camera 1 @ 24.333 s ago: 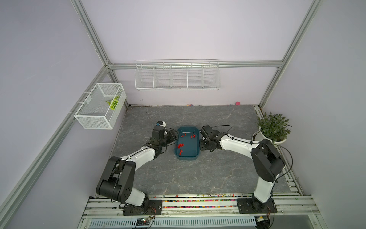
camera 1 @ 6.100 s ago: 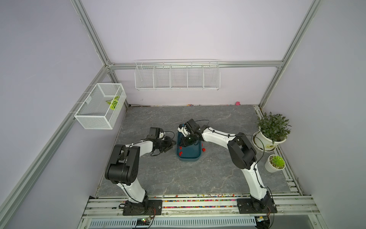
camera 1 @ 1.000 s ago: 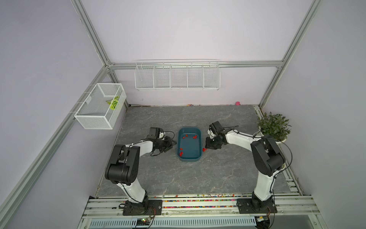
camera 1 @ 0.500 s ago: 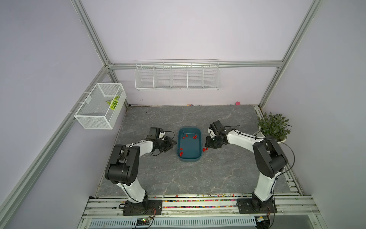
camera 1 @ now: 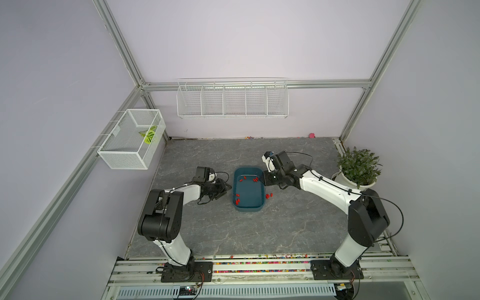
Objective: Take the screw protection sleeves out of the storage box
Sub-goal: Place the screw protection sleeve at the center of the board, then pick up the screw protection sleeve from the storage box.
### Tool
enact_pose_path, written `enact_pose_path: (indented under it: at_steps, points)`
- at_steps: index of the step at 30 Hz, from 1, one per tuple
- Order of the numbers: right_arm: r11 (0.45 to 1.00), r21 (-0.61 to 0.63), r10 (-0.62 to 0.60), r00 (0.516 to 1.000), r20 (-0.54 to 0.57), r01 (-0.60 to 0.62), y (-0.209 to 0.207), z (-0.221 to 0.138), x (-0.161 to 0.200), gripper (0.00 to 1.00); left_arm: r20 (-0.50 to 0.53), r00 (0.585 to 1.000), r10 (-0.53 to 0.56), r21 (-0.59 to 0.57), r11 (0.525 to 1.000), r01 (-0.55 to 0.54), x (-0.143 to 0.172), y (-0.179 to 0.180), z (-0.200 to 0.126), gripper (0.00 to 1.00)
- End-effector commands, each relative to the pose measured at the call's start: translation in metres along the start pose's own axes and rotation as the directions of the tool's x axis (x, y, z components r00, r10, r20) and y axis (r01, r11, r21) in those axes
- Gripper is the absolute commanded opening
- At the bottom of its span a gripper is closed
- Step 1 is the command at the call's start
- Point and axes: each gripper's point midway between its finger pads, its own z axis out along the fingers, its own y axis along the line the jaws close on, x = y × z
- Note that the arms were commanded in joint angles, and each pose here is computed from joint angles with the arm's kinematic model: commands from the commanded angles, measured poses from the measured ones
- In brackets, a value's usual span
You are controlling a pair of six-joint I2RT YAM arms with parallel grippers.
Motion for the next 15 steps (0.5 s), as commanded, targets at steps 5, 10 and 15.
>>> enact_pose_path:
  at_steps: [5,10,15]
  points:
    - [0.991,-0.043,-0.129,0.990,-0.062,0.127,0.022,0.042,-0.009,0.28,0.011,1.000,0.025,0.017,1.000,-0.025,-0.004,-0.007,-0.003,0.47]
    - [0.990,-0.047,-0.136,0.986,-0.096,0.132,0.020,0.071,-0.010,0.28,0.007,1.000,0.025,0.018,1.000,-0.025,-0.005,-0.007,-0.002,0.47]
    - [0.990,-0.032,-0.140,0.984,-0.113,0.138,0.016,0.091,-0.013,0.29,0.005,1.000,0.025,0.018,1.000,-0.025,-0.005,-0.007,-0.002,0.47]
